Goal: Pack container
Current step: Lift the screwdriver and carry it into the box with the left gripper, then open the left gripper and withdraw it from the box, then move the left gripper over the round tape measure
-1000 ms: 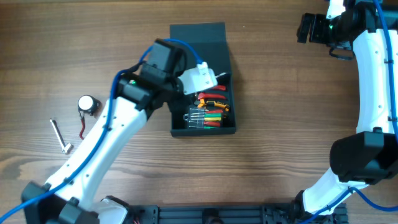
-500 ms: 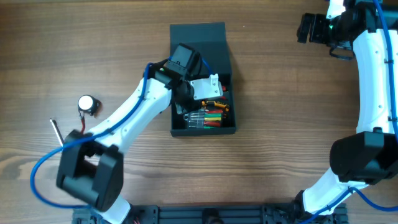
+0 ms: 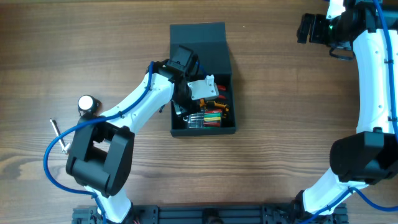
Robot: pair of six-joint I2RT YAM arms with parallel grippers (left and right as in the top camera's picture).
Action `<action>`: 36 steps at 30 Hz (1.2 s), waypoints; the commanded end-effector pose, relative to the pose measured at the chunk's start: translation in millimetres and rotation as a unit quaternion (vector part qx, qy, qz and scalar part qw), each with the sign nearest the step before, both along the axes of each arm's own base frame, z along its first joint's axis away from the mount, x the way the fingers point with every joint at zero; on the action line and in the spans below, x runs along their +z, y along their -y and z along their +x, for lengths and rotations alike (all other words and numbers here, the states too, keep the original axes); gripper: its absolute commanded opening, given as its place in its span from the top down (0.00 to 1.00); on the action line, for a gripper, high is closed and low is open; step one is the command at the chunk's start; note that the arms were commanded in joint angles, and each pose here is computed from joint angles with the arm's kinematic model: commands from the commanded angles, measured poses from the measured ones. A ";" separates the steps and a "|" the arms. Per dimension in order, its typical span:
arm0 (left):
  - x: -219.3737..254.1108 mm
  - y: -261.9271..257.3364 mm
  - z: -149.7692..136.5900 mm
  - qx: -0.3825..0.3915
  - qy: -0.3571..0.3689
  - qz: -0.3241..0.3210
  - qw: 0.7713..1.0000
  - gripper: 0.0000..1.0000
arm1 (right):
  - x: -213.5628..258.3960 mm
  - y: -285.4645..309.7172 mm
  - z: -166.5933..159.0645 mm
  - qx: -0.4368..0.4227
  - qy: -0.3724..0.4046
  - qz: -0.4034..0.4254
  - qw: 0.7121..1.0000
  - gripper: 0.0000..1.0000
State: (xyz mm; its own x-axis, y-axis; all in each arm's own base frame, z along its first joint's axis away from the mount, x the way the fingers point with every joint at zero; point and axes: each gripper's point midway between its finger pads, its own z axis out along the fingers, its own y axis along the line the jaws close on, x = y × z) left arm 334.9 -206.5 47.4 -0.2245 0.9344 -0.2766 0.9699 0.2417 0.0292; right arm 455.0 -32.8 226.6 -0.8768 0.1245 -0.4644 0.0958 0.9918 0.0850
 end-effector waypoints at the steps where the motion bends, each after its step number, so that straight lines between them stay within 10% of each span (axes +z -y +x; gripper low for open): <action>1: 3.7 2.6 1.2 0.017 -0.005 -0.010 1.000 0.34 | 1.4 -0.6 -2.0 0.008 0.001 -0.002 1.000 0.00; 13: 157.4 -51.8 40.2 0.276 0.140 -0.012 0.951 0.07 | 1.0 -0.7 -2.8 0.016 0.000 -0.006 1.000 0.00; 17: 181.0 -117.8 36.7 0.464 0.116 -0.038 0.878 0.00 | 0.9 -0.7 -3.0 0.016 -0.001 -0.006 1.000 0.00; 26: 155.9 -281.4 14.3 0.785 0.030 -0.041 0.618 0.00 | 1.0 -0.8 -2.8 0.016 0.000 -0.005 1.000 0.00; 33: 103.7 -342.2 15.3 0.835 -0.019 -0.008 0.550 0.00 | 0.9 -1.4 -3.1 0.017 -0.001 -0.004 1.000 0.00; 36: 65.7 -344.9 22.8 0.822 -0.059 0.012 0.566 0.00 | 0.9 -1.4 -3.0 0.018 -0.001 -0.004 1.000 0.00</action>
